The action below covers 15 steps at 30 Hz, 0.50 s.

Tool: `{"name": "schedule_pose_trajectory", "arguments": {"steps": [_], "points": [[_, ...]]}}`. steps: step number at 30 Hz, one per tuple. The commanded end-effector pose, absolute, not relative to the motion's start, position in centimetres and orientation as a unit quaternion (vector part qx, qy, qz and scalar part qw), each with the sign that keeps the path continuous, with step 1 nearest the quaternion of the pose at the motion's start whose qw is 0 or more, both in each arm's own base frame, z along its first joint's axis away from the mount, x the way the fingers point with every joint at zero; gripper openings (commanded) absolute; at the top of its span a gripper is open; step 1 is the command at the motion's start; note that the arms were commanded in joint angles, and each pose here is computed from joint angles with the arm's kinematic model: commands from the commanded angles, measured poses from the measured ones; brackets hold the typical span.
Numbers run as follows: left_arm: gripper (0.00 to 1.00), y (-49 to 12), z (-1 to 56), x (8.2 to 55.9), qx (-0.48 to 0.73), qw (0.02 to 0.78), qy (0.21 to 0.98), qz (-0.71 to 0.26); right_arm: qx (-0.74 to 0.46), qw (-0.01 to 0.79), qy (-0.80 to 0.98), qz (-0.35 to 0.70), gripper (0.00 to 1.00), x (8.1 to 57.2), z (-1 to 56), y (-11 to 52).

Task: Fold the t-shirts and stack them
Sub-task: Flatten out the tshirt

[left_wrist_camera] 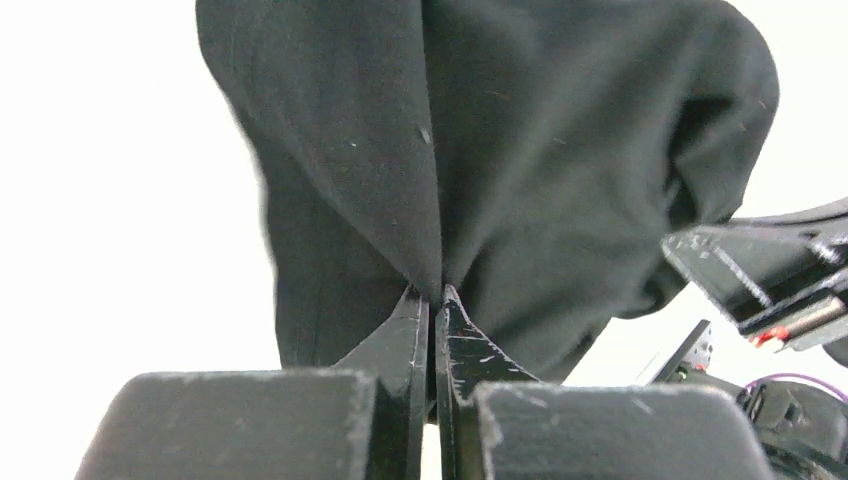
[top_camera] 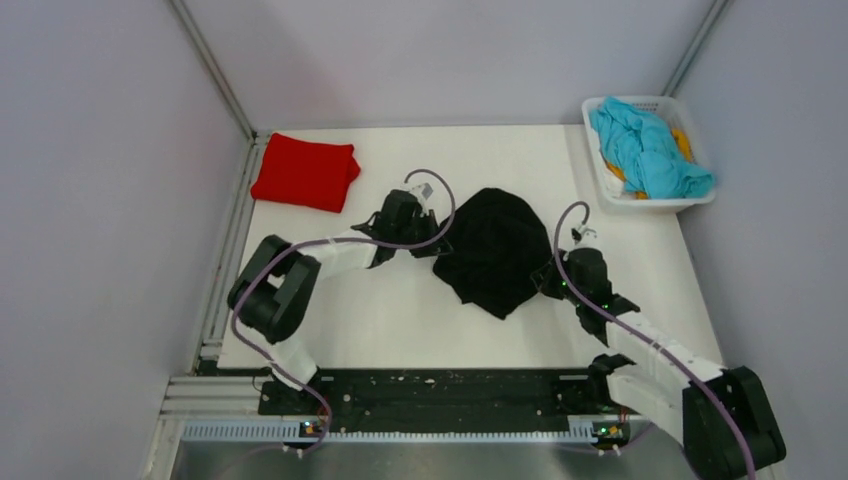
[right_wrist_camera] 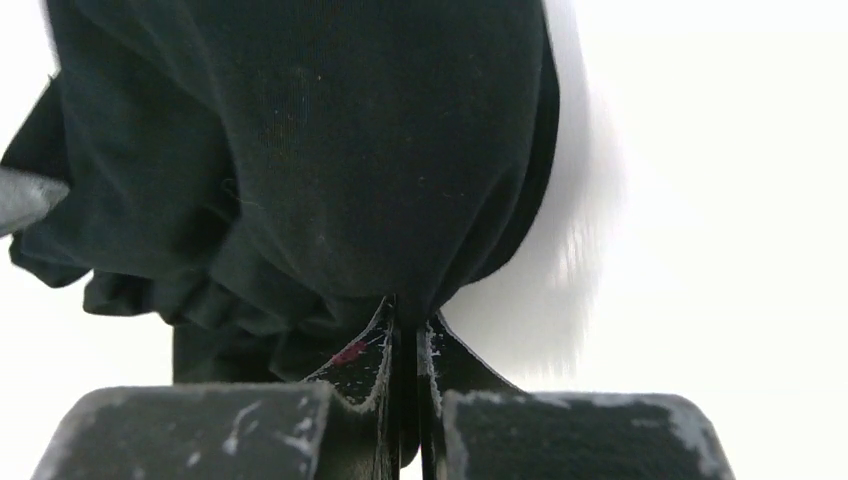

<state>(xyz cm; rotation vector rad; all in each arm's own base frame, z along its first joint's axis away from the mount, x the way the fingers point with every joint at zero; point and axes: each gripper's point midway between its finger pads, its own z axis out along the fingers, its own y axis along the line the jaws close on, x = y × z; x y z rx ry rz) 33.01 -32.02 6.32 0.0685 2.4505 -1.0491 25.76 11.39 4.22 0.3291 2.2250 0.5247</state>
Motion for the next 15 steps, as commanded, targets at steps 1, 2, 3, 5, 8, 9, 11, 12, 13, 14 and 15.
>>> {"name": "schedule_pose_trajectory", "arguments": {"steps": [1,2,3,5,8,9,11,12,13,14,15], "points": [[0.0,-28.8,12.6,32.5,0.023,0.348,0.863,-0.366,0.094,0.489,0.85,0.173,0.0,27.0,10.4,9.9],[0.0,-27.9,13.2,32.1,0.015,0.365,0.857,-0.362,0.088,0.501,0.844,0.173,0.0,26.7,11.3,9.7],[0.0,-27.1,14.0,31.8,0.01,0.384,0.85,-0.361,0.083,0.52,0.832,0.177,0.0,26.5,12.7,9.5],[0.0,-26.0,16.2,31.1,0.006,0.414,0.836,-0.36,0.08,0.548,0.813,0.181,0.0,26.0,14.8,9.1],[0.0,-24.8,19.7,30.0,0.008,0.45,0.815,-0.365,0.069,0.589,0.781,0.196,0.0,25.2,18.7,8.8],[0.0,-24.4,21.1,29.7,0.008,0.465,0.804,-0.37,0.059,0.601,0.77,0.208,0.0,24.8,20.3,9.1],[0.0,-23.7,23.7,28.8,0.009,0.492,0.782,-0.382,0.03,0.622,0.746,0.235,0.0,24.0,23.8,9.9],[0.0,-23.2,25.7,28.1,0.012,0.509,0.767,-0.39,0.019,0.632,0.737,0.239,0.0,23.7,25.5,10.0],[0.0,-22.6,27.1,27.6,0.013,0.522,0.758,-0.391,-0.002,0.638,0.727,0.252,0.0,23.2,27.4,10.5],[0.0,-22.0,28.8,27.1,0.013,0.539,0.745,-0.392,-0.017,0.646,0.719,0.257,0.0,22.8,29.1,10.7],[0.0,-21.2,30.1,26.5,0.013,0.551,0.739,-0.387,-0.032,0.66,0.703,0.265,0.0,22.1,31.8,10.9]]}}
